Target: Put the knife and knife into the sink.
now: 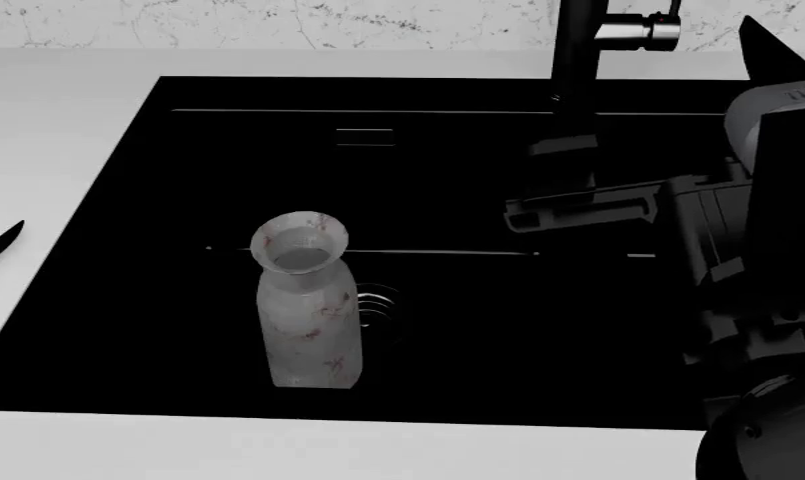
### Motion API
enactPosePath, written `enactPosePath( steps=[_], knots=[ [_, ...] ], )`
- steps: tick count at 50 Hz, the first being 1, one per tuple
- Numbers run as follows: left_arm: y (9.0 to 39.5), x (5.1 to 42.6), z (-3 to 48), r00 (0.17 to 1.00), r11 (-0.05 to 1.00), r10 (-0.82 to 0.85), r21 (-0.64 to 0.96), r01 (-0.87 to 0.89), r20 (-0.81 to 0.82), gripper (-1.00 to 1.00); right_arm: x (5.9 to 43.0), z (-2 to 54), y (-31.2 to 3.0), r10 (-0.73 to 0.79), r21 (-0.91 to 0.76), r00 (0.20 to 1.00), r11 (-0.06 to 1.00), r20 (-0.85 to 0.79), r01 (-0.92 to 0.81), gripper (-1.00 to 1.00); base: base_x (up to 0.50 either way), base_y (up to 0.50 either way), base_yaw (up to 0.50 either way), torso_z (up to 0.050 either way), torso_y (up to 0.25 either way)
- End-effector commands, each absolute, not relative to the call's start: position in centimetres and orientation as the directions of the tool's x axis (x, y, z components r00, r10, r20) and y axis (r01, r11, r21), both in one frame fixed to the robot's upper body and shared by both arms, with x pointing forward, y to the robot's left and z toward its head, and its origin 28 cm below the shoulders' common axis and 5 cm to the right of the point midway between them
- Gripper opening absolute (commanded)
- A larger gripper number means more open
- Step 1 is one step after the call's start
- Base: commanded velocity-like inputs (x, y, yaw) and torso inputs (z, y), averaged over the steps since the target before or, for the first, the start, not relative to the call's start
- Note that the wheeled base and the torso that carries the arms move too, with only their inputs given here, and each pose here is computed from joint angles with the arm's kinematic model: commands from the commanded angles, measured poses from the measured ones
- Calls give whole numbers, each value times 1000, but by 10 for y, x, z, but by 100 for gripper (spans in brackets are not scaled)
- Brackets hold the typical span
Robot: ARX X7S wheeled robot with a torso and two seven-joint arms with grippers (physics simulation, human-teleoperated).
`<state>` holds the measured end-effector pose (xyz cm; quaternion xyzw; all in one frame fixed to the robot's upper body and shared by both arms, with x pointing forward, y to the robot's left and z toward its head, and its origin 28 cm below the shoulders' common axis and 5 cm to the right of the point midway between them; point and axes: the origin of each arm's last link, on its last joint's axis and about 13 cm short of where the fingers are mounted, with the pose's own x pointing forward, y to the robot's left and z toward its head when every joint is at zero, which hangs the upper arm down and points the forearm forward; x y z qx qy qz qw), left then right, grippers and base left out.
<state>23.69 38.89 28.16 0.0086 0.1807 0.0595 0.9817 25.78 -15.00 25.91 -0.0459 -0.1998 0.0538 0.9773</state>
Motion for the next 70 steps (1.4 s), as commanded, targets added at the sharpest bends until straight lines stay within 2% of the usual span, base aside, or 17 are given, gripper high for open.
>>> enactPosePath(
  steps=[1,24,44,70],
  knots=[
    [389,251,287,920,997,81,47,-68,-383,100,260,258,-148,132,-114,915,989,381,-95,100,0,0,0,0,0],
    [390,255,258,887,999,48,45,-30,-459,100,262,253,-149,128,-105,920,990,370,-96,100,0,0,0,0,0],
    [401,252,239,873,995,87,-4,-102,-480,100,261,251,-148,127,-106,922,990,366,-94,100,0,0,0,0,0],
    [402,250,208,829,995,74,-14,-97,-554,100,259,253,-147,127,-108,921,990,368,-93,100,0,0,0,0,0]
  ],
)
